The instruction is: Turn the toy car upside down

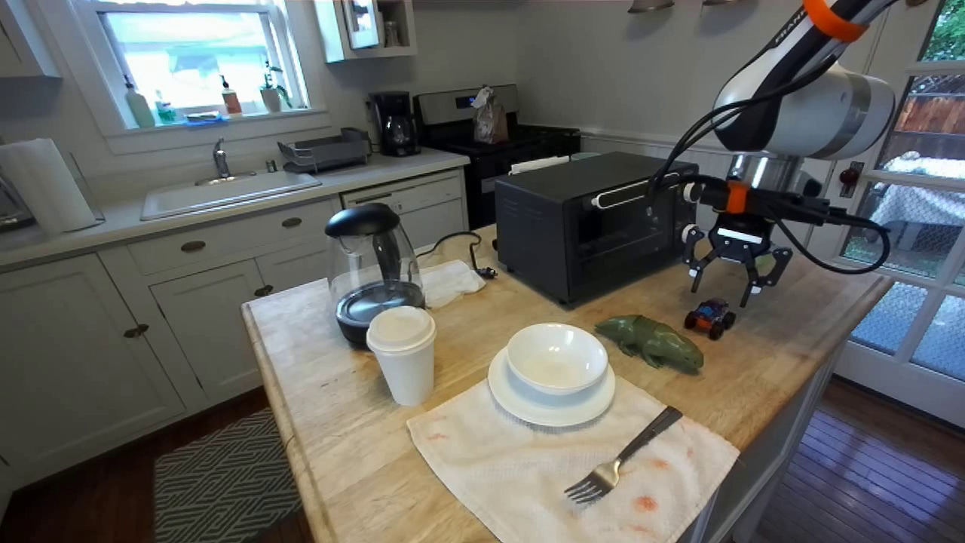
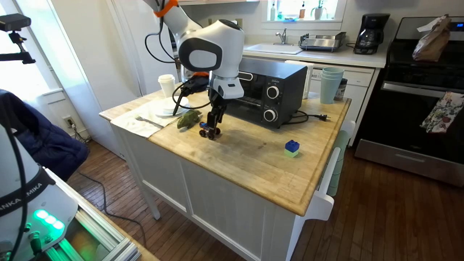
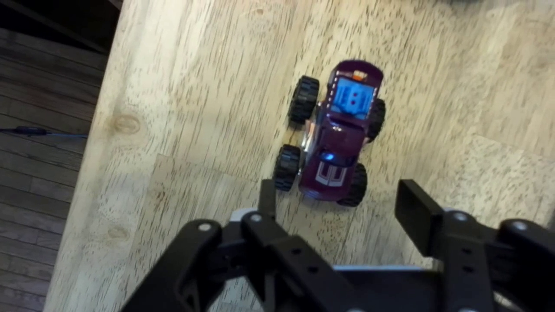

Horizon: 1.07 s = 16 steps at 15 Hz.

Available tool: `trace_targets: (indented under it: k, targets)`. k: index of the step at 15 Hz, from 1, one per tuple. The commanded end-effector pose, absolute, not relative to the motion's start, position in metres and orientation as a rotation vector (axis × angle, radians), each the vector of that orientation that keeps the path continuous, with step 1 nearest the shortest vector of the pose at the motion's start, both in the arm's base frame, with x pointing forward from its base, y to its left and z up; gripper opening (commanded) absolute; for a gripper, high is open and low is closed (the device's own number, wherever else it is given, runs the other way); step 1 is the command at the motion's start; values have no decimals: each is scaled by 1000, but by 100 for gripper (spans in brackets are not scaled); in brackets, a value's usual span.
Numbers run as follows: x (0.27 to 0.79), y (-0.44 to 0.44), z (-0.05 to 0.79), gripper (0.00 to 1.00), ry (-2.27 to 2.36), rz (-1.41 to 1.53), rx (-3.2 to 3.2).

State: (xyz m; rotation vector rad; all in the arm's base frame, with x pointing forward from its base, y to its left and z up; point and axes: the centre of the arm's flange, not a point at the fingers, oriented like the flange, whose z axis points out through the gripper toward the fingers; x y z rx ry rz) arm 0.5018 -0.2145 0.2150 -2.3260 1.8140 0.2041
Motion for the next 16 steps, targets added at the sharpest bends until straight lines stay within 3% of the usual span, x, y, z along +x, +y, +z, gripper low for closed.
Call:
trace_targets:
  k: [1, 6, 16]
  targets:
    - [508, -215, 210, 46, 1791, 211, -2306]
    - [509, -214, 209, 8, 1786, 214, -2313]
    - [513, -213, 242, 7, 1837, 102, -2356]
